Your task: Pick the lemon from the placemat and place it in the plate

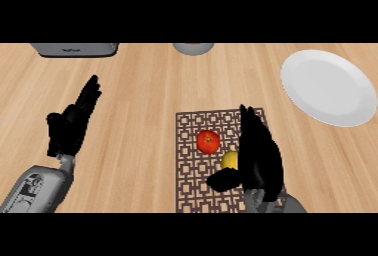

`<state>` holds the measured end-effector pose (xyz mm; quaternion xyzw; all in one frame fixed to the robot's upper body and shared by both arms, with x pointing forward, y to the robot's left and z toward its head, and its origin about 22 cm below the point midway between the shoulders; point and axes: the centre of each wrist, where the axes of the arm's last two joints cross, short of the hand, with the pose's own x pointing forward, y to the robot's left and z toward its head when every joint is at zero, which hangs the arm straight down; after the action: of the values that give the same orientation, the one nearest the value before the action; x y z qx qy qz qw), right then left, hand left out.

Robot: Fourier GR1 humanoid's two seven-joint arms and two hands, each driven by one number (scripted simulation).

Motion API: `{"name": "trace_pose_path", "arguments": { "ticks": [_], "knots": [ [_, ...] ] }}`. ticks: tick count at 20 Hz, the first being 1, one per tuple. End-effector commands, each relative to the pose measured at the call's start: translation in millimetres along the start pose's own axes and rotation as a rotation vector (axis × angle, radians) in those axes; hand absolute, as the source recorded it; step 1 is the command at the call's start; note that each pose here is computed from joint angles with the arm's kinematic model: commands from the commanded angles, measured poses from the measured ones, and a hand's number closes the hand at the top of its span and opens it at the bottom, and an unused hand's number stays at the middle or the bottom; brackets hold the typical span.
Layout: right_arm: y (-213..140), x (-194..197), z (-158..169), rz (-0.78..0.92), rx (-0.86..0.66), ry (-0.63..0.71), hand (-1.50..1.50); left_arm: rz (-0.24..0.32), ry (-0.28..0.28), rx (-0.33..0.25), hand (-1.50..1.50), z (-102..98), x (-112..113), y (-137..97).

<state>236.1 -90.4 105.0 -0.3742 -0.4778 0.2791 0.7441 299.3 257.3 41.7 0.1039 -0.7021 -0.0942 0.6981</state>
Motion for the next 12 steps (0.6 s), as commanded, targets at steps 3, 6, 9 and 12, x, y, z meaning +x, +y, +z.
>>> {"name": "trace_pose_path", "arguments": {
  "ticks": [3, 6, 9, 12],
  "knots": [
    [9, 0, -10, 0.114, 0.082, 0.205, -1.50, 0.000, -0.009, -0.006, 0.00, -10, 5, 10],
    [14, -12, -10, 0.166, 0.132, 0.227, -1.50, 0.004, 0.013, -0.007, 0.00, -15, 5, -11],
    [26, -29, -6, 0.144, 0.147, 0.250, -1.50, 0.001, 0.012, 0.003, 0.00, -6, -6, 4],
    [23, -23, -34, 0.164, 0.169, 0.259, -1.50, 0.002, 0.004, -0.015, 0.00, -15, -1, 11]
  ]
}}
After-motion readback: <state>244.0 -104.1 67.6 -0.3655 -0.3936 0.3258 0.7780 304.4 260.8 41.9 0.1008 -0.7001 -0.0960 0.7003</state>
